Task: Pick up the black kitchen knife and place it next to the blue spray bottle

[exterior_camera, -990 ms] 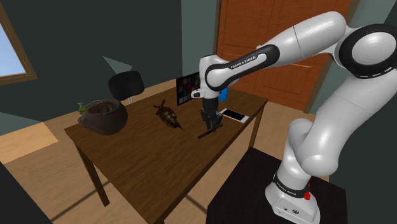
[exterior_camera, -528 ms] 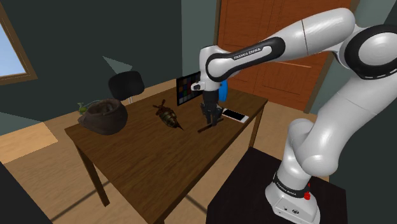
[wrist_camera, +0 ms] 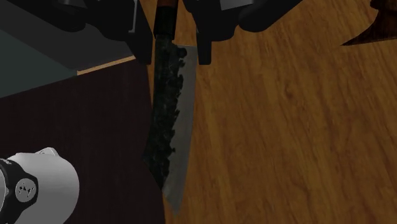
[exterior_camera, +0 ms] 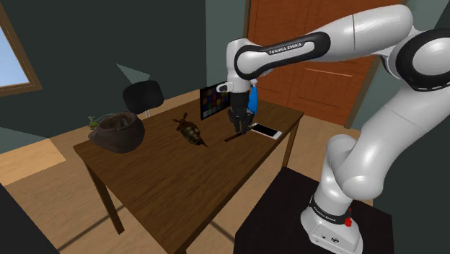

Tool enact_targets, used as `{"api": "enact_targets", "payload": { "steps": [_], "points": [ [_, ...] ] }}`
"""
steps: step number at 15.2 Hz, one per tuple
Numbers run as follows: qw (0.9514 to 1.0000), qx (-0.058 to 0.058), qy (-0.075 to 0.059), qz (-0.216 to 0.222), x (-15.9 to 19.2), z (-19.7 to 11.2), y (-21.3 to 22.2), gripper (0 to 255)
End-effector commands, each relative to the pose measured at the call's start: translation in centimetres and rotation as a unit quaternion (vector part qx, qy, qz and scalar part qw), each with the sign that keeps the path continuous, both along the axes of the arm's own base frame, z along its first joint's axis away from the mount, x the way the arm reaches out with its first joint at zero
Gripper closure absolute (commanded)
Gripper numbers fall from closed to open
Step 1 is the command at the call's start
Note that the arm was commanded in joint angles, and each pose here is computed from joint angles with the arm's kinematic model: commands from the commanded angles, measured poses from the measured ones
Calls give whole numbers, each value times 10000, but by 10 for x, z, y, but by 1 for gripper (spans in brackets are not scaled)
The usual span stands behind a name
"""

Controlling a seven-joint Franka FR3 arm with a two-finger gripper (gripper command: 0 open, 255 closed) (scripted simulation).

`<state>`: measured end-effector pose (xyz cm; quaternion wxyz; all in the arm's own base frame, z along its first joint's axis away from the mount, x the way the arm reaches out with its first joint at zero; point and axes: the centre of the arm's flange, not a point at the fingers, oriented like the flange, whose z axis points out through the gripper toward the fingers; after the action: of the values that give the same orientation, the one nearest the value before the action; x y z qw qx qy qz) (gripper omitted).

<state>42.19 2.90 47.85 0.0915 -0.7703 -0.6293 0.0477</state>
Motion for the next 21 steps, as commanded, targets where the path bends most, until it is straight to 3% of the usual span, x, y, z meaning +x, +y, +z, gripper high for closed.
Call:
{"api": "enact_targets", "payload": {
  "steps": [1, 21],
  "points": [
    [10000, 0, 2, 0, 0, 11, -1, 255],
    [10000, 0, 2, 0, 0, 117, -1, 255]
  ]
}}
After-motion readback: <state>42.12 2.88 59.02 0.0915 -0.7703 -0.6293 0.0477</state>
